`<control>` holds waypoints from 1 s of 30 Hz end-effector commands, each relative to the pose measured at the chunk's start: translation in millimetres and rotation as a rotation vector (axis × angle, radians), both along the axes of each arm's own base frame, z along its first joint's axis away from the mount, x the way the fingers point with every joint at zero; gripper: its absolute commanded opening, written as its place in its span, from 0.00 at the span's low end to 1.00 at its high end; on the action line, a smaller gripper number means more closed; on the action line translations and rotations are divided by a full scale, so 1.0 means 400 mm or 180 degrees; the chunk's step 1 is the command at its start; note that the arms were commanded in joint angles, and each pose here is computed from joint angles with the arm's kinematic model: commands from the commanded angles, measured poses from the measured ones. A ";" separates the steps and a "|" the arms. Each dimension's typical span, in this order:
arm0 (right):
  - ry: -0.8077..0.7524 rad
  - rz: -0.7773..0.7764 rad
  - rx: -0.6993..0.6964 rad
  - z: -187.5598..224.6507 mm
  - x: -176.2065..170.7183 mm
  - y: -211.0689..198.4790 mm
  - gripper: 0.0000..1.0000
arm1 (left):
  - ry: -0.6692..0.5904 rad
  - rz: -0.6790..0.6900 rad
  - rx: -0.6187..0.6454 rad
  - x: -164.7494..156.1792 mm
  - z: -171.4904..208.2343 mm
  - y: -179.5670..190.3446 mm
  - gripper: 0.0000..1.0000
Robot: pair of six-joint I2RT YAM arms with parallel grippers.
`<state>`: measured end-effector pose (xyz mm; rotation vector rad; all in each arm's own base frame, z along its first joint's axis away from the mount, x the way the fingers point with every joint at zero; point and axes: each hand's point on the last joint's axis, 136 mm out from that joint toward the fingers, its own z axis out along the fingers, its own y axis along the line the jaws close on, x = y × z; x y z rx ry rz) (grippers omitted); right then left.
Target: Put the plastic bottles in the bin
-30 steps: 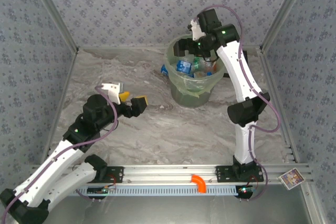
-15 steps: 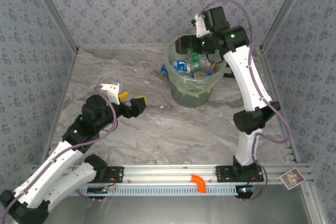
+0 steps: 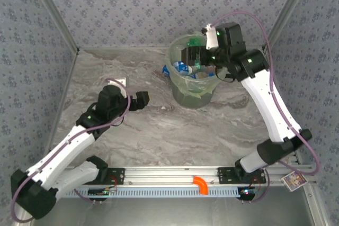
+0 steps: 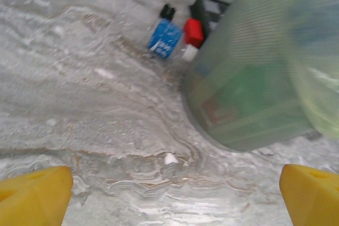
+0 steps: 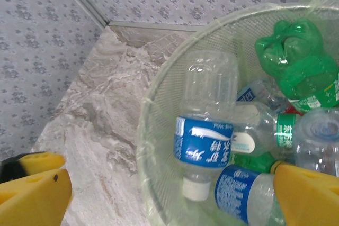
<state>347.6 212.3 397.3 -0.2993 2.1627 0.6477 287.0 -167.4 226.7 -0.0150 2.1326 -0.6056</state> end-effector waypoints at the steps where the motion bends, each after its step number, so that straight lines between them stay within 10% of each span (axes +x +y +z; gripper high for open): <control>1: -0.0305 -0.0101 0.0154 0.053 -0.030 -0.019 1.00 | 0.0054 0.0263 -0.0229 0.057 0.022 0.010 0.99; 30: -0.0761 -0.0290 0.0068 0.037 -0.192 -0.150 1.00 | 0.1243 0.1304 -0.1487 0.590 -0.283 -0.192 0.86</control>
